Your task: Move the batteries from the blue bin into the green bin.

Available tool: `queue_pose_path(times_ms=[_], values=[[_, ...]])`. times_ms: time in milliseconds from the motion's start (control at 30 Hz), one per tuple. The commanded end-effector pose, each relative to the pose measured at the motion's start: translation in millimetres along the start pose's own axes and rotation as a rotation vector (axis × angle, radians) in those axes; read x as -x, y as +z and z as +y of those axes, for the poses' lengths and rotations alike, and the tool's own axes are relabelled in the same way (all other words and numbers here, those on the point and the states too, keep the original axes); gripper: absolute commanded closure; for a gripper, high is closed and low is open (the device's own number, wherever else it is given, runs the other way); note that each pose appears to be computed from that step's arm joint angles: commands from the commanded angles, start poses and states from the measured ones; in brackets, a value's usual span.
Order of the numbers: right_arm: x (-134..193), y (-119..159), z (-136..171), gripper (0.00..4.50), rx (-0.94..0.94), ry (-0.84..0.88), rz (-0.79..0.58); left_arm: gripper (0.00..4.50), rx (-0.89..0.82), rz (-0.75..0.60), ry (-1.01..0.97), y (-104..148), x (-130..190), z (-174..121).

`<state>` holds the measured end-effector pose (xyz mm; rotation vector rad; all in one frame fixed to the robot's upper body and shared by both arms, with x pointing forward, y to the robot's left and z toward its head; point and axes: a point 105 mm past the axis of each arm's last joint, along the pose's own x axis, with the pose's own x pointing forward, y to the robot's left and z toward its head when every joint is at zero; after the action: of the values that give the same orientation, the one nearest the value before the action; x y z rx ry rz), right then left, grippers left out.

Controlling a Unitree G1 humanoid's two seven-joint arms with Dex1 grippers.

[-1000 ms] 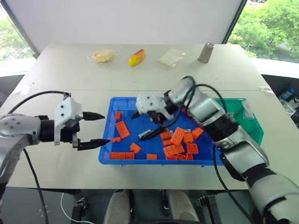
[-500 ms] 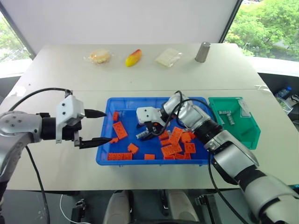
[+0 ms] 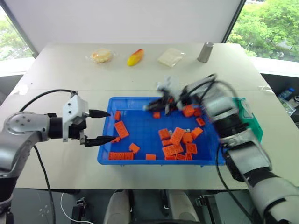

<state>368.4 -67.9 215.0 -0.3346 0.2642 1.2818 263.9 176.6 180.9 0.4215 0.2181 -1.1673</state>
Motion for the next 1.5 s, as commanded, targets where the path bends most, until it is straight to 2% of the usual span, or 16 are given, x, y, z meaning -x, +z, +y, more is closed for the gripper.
queue_pose_path(times_ms=[33, 167, 300, 433, 467, 600, 700, 800, 933, 1033, 1067, 1100, 1167, 1333, 1500], values=[[60, 10, -22, 4.43, -0.087, -0.178, -0.089, 0.00, -0.069, 0.003, 0.022, 3, -3, 7], [131, -12, -35, 4.43, -0.159, -0.393, -0.050, 0.00, -0.074, -0.026, 0.003, 8, -7, 10], [192, -51, -31, 4.43, -0.225, -0.561, 0.068, 0.00, -0.071, -0.105, 0.000, 24, -10, 17], [208, -72, -21, 4.43, -0.278, -0.596, 0.097, 0.00, -0.060, -0.162, -0.006, 37, -12, 20], [208, -75, -19, 3.93, -0.286, -0.595, 0.099, 0.00, -0.061, -0.168, -0.008, 39, -13, 20], [202, -87, -14, 2.00, -0.268, -0.587, 0.142, 0.00, -0.077, -0.167, -0.013, 41, -16, 21], [202, -78, -17, 0.51, -0.239, -0.592, 0.133, 0.00, -0.081, -0.167, -0.011, 42, -17, 23], [198, -63, -18, 0.51, -0.213, -0.559, 0.095, 0.00, -0.081, -0.168, -0.009, 43, -17, 24], [162, -32, -2, 0.51, -0.101, -0.365, 0.058, 0.00, -0.076, -0.163, -0.021, 42, -19, 22], [122, -24, 0, 0.51, -0.066, -0.331, 0.067, 0.00, -0.087, -0.153, -0.026, 41, -22, 20], [111, -26, 6, 0.51, -0.063, -0.303, 0.079, 0.00, -0.089, -0.153, -0.025, 41, -23, 20], [103, -28, 14, 0.24, -0.057, -0.260, 0.091, 0.00, -0.089, -0.153, -0.025, 41, -23, 20], [89, -35, 27, 0.24, -0.037, -0.204, 0.129, 0.00, -0.084, -0.154, -0.029, 42, -22, 18], [65, -72, 43, 0.24, -0.052, -0.191, 0.254, 0.00, -0.082, -0.141, -0.043, 39, -22, 12], [53, -86, 61, 0.24, -0.072, -0.169, 0.280, 0.00, -0.080, -0.134, -0.031, 37, -21, 12]])
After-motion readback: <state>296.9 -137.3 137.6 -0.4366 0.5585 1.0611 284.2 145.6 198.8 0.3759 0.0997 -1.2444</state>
